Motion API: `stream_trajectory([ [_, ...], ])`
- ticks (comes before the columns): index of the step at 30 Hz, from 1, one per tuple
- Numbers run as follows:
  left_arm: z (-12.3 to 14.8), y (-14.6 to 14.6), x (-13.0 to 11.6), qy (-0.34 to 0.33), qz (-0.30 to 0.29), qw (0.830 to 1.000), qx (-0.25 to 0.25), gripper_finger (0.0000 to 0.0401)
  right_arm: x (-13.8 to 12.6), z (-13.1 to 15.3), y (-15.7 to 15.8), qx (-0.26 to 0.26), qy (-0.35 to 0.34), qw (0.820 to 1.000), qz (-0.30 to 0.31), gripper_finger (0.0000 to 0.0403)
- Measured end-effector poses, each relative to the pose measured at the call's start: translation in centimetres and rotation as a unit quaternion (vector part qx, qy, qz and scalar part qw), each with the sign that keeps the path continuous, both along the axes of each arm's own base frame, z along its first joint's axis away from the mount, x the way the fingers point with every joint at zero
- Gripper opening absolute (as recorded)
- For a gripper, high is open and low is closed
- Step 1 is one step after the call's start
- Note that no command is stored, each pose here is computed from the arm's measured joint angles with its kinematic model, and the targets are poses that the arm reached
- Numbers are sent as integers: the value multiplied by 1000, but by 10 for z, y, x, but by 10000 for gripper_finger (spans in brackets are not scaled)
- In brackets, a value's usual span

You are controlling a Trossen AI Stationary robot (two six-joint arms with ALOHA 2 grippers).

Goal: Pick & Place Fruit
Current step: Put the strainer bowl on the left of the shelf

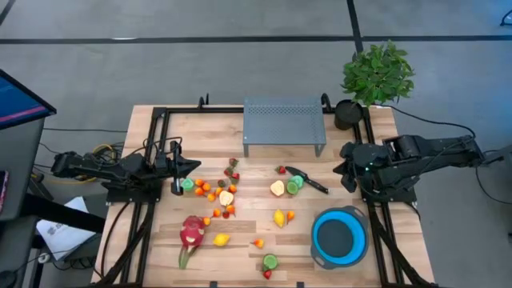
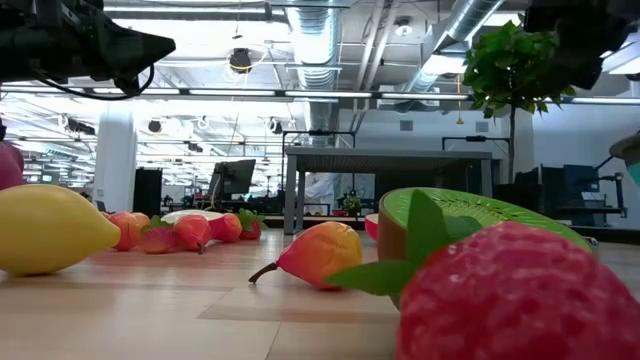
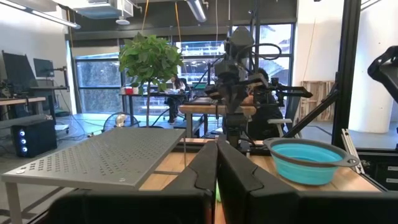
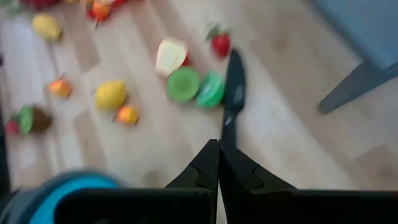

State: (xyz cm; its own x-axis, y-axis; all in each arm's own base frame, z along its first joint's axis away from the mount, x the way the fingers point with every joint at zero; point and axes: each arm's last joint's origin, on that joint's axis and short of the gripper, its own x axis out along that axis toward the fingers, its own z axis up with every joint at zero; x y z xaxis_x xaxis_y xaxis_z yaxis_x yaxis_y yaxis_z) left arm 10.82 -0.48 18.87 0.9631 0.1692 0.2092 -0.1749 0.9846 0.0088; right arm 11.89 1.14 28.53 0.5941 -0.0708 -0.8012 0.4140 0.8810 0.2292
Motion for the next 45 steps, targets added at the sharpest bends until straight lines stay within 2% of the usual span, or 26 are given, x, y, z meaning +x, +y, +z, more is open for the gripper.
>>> stream_trajectory([
  [5,0,0,0,0,0,1000,0,2,5,-3,10,51,44,996,59,0],
  [11,0,0,0,0,0,1000,0,2,11,-11,27,66,90,988,109,0],
  [18,0,1,0,0,24,1000,-5,2,20,-20,38,99,135,984,55,10],
  [22,0,2,0,0,31,999,-7,2,24,-25,43,96,155,981,58,57],
  [31,0,2,-1,-2,31,999,-7,2,27,-31,52,78,179,976,92,222],
  [34,0,2,-1,-2,31,999,-7,2,23,-31,55,81,190,973,104,260],
  [39,1,2,-1,-3,31,999,-7,2,19,-31,64,119,204,968,79,267],
  [45,1,2,-1,-3,31,999,-7,2,11,-31,75,191,237,953,-12,255],
])
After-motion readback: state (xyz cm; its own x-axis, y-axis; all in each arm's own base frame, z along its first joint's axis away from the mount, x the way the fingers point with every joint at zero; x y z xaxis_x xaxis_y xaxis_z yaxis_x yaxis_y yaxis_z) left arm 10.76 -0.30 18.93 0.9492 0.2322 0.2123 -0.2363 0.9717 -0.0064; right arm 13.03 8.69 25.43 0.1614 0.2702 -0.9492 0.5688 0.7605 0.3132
